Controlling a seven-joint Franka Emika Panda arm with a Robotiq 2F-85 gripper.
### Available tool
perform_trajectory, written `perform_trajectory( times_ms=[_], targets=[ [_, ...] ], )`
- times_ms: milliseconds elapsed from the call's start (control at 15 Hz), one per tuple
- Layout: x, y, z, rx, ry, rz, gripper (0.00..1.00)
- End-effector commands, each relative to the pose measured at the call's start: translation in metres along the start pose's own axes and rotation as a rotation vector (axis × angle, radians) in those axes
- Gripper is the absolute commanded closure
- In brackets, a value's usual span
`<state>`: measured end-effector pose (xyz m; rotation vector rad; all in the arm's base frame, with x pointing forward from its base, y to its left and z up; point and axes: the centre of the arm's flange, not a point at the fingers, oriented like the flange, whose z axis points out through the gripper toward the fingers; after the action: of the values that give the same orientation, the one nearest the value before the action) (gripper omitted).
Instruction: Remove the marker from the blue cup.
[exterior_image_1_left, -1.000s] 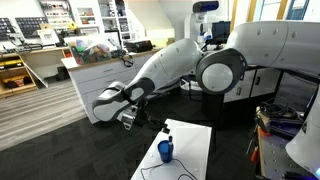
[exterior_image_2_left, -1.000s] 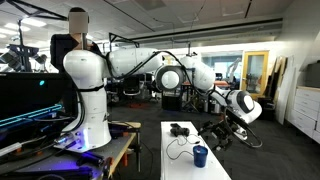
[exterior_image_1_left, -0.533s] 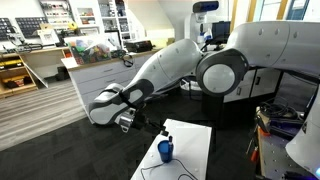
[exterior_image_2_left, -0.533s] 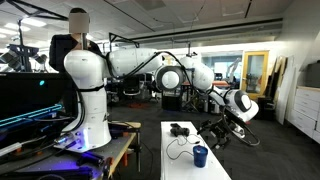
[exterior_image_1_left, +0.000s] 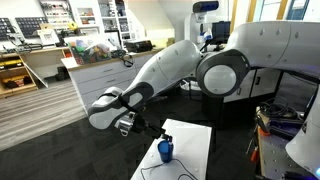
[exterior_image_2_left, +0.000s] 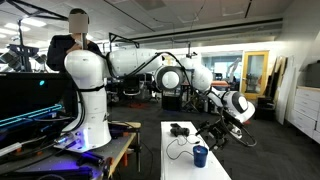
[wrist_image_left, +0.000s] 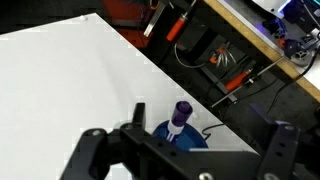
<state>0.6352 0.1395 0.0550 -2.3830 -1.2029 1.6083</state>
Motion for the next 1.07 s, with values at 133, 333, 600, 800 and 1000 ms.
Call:
perform_trajectory(
  times_ms=[133,333,600,800,1000],
  targets=[
    [-0.004,-0.008,0.017,-0.014,-0.012,0.009,0.0],
    [-0.003,-0.008,0.021,-0.01,-0.017,0.009,0.0],
    [-0.001,-0.009,0.029,0.0,-0.026,0.007,0.0],
    [0.001,-0.009,0.035,0.006,-0.034,0.008,0.0],
    [0.002,-0.01,0.04,0.013,-0.041,0.01,0.0]
  ],
)
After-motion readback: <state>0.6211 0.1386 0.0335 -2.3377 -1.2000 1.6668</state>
